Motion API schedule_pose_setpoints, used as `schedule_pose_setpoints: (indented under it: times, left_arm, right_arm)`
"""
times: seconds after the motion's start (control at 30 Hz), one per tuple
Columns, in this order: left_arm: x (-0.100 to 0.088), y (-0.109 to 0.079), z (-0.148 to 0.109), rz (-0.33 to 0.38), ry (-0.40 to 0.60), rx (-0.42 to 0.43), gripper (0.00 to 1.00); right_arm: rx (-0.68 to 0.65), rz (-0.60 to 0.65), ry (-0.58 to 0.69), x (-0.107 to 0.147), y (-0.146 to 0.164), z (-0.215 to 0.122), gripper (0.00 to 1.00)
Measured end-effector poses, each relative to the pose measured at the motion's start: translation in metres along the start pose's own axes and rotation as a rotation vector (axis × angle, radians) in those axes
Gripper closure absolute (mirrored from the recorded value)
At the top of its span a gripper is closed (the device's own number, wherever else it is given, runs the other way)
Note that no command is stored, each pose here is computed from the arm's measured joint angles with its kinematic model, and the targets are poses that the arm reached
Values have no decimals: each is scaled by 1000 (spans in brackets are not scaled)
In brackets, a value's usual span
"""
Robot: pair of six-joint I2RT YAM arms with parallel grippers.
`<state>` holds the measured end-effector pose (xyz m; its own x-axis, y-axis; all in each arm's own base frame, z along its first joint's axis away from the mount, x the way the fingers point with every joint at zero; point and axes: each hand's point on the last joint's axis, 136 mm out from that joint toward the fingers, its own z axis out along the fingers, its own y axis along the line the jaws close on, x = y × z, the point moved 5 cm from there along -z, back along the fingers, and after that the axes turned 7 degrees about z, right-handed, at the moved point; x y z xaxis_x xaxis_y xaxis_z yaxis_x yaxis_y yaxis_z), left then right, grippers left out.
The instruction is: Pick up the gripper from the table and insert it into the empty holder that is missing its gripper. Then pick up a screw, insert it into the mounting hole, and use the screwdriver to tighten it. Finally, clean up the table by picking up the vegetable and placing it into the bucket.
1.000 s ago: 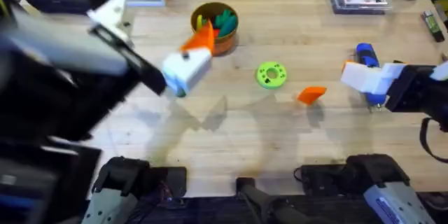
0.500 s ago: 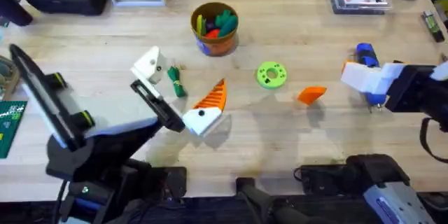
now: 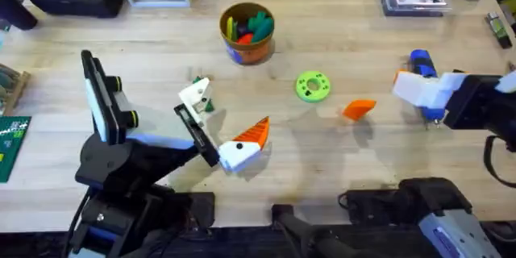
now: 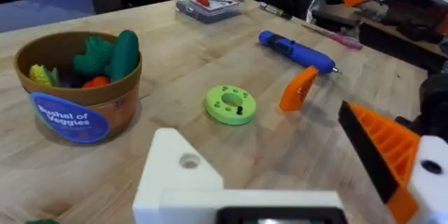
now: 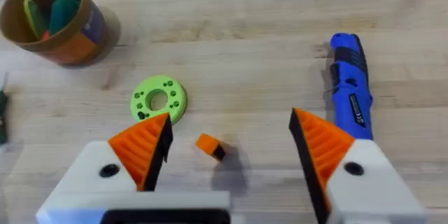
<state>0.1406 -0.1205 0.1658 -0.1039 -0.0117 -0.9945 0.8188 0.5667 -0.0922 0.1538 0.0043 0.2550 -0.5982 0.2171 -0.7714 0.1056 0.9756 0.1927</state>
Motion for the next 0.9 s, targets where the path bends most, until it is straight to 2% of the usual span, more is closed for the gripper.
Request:
schedule_pose_setpoints:
  times: [0.9]
  left_arm:
    - [1, -5, 0, -13, 4, 40, 14]
  right_arm:
    - [0, 1, 0, 0, 0, 0, 8]
